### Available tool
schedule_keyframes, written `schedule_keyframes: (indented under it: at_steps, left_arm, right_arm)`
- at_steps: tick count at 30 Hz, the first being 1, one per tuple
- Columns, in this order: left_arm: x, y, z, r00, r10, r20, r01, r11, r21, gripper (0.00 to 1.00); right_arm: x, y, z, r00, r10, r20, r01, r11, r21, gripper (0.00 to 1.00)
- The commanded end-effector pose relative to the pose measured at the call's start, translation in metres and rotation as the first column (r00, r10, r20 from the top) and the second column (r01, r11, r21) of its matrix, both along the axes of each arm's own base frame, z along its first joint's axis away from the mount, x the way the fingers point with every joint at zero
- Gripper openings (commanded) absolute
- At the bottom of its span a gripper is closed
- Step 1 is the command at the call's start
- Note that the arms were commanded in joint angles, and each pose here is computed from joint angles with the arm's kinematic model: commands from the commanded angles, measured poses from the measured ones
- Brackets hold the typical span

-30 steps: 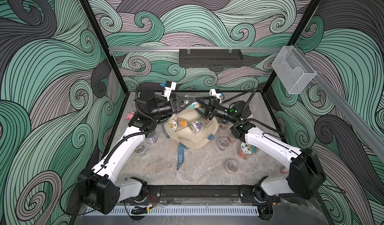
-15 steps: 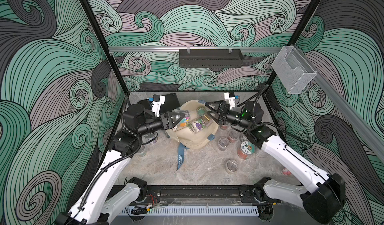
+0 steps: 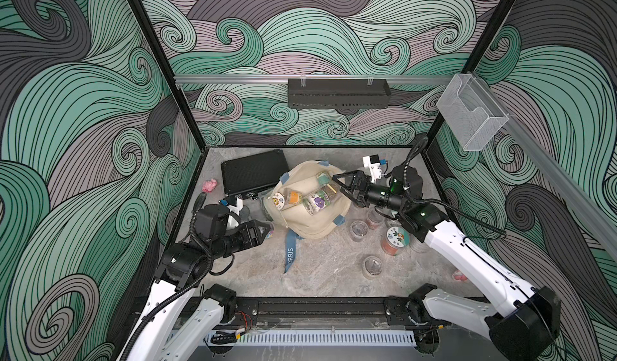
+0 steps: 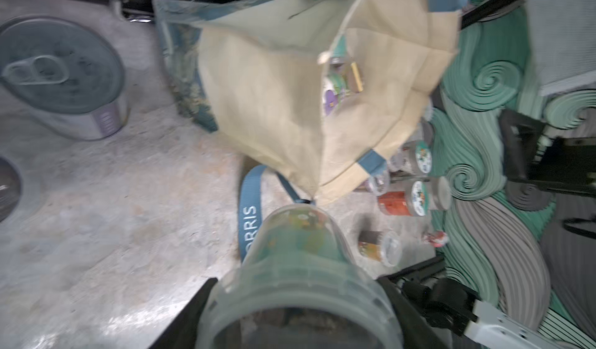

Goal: Take out the seed jars from the canvas bag
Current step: Place the seed jar at the center of the board.

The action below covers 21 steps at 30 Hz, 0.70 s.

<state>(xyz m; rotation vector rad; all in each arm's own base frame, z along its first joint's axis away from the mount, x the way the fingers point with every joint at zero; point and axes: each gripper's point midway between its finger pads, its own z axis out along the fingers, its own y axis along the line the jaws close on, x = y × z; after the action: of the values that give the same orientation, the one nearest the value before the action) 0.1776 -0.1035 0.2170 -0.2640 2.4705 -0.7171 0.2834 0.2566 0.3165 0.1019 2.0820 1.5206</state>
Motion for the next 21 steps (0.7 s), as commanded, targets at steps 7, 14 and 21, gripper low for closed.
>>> schedule_keyframes:
  at_steps: [7, 14, 21]
  left_arm:
    - [0.025, 0.026, -0.062, 0.972, 0.199, -0.124, -0.18, 0.972, 0.152, 0.65]
    - [0.036, 0.037, -0.109, 0.925, 0.331, -0.184, -0.293, 0.933, 0.208, 0.68]
    - [0.042, 0.055, -0.127, 0.895, 0.397, -0.203, -0.312, 0.883, 0.35, 0.69]
  right_arm:
    - [-0.006, -0.01, 0.005, 0.999, 0.0, 0.037, 0.0, 1.0, -0.005, 0.99]
    - [-0.009, -0.017, 0.004, 0.999, -0.009, 0.048, 0.01, 1.0, -0.021, 0.99]
    - [-0.008, -0.02, 0.001, 0.999, -0.006, 0.038, 0.007, 1.0, -0.014, 0.99]
